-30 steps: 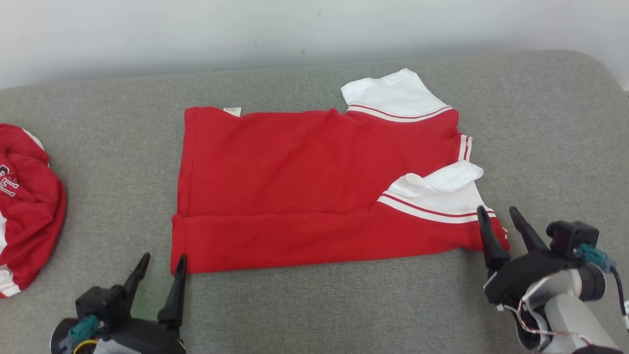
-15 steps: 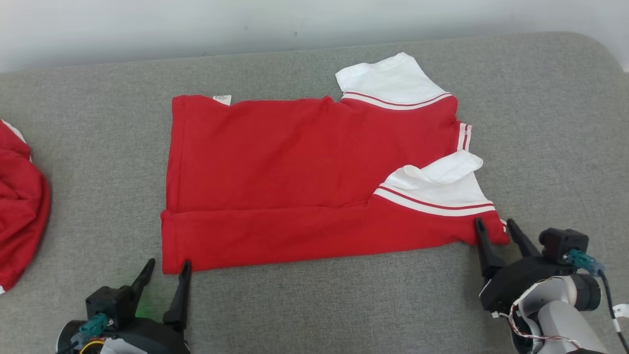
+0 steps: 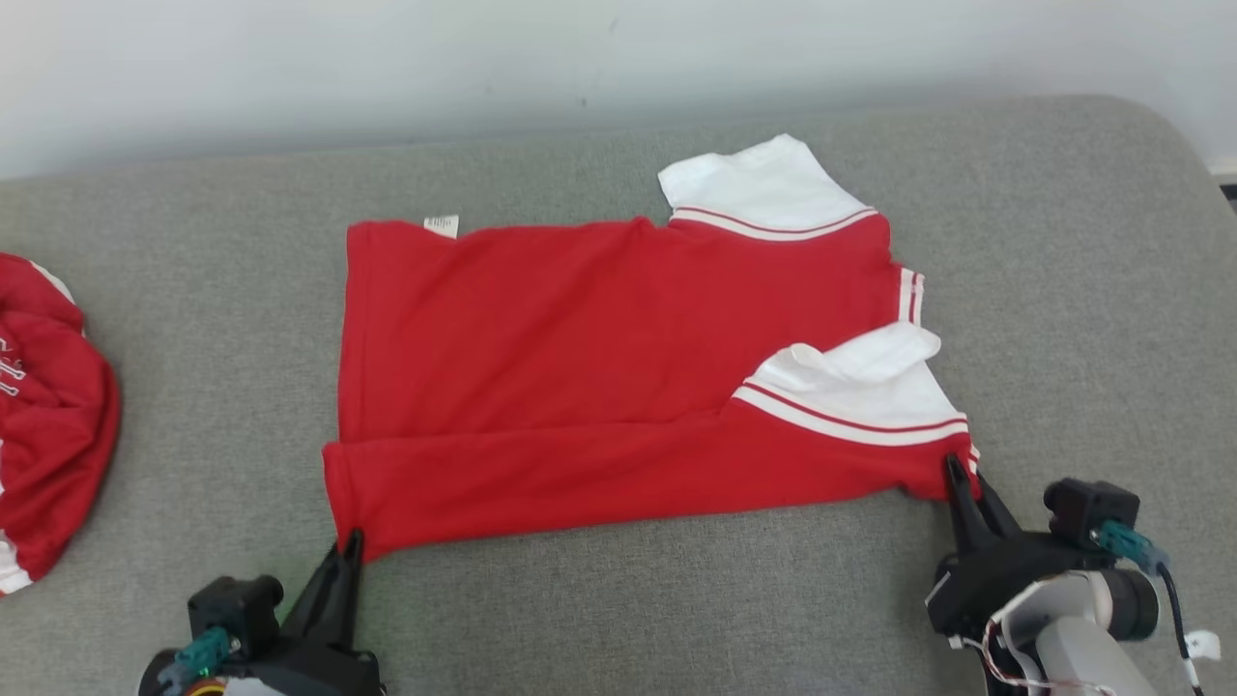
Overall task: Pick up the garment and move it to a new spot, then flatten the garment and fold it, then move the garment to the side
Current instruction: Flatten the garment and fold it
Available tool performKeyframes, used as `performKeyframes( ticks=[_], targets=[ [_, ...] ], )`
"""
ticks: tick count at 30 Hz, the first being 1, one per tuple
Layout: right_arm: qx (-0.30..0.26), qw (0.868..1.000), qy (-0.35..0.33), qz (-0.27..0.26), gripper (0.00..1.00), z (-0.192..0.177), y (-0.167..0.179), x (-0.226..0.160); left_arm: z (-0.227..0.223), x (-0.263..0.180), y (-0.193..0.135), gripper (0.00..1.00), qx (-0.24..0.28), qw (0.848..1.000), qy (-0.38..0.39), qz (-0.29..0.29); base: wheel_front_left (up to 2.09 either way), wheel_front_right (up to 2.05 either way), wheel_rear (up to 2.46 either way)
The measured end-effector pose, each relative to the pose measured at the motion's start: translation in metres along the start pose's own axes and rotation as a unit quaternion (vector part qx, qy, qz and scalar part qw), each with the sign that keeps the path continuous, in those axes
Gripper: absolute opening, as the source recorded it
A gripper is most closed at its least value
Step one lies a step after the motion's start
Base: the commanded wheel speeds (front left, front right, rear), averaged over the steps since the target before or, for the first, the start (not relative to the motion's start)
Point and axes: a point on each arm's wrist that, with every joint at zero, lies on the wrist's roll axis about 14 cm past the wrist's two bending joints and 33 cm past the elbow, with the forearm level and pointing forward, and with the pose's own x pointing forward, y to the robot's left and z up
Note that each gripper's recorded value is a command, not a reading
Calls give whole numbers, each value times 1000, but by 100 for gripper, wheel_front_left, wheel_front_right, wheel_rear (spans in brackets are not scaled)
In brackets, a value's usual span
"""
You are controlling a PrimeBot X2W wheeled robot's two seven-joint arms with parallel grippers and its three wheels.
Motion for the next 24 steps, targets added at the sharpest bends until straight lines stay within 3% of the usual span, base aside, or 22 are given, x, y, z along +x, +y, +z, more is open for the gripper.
performKeyframes(
  ticks=[12,23,24],
  targets=[
    [16,999,-35,4,0,10,-2,-45,2,-47,-13,0,-14,1000,-28,4,0,0,0],
    [25,1000,12,-14,0,-13,-3,-89,-26,-79,-11,0,-38,999,-6,30,0,0,0],
    [21,1000,16,-14,0,-15,-3,-91,-27,-79,-11,15,-39,999,-4,31,0,0,0]
  ],
)
